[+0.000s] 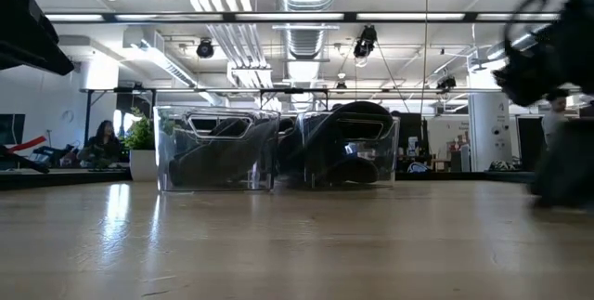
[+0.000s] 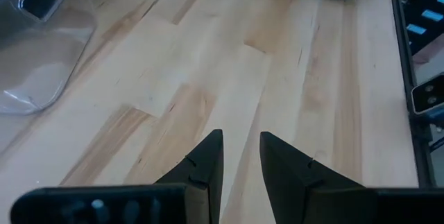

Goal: Pick & Place hat
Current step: Put the black cap into the left transparent bin

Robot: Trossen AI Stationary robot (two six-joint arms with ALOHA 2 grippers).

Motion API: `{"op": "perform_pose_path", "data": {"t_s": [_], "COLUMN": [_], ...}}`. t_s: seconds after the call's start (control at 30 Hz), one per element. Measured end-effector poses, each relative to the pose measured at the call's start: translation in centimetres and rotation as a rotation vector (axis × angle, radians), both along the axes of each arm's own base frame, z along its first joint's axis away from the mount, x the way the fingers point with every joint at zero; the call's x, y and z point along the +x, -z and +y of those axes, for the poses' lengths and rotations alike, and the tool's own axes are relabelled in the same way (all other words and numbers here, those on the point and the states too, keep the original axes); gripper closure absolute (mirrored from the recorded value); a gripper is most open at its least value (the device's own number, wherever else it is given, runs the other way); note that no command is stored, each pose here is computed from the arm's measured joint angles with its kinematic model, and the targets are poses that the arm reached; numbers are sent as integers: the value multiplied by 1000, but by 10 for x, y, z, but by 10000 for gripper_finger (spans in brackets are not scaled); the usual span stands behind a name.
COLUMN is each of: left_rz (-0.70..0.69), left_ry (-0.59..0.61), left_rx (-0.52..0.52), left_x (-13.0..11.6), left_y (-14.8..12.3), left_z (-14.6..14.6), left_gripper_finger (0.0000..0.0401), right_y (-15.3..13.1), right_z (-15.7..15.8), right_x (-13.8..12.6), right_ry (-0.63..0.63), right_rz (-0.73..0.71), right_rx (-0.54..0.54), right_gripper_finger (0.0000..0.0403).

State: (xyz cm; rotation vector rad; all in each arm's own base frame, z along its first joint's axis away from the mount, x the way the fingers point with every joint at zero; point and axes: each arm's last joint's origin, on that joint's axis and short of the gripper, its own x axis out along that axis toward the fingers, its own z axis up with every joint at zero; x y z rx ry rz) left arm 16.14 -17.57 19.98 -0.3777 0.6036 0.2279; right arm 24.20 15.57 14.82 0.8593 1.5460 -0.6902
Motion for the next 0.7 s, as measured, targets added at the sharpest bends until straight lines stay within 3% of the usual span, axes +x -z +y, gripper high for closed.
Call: {"op": "perform_pose_path", "data": {"t_s": [0.17,0.37,0.57,0.7], "left_rz": [-26,-56,-47,-16], "left_ry": [-35,-98,-106,-137], "left_rx": [-38,-71,-77,-67], "left_x": [3,18,38,46], "left_y": [-1,-4,-7,-5], "left_z": [0,10,27,39], "left_gripper_finger": [311,311,311,311], "right_y": [-28,-62,-69,-81], "right_z": [-14,-20,10,47], "right_x": [37,85,129,140], "right_ry": [-93,-426,-778,-1022], "right_rz": [-201,-374,-454,-461], "right_rx": [-120,-188,-185,-199], "right_gripper_finger": [393,394,389,367]}}
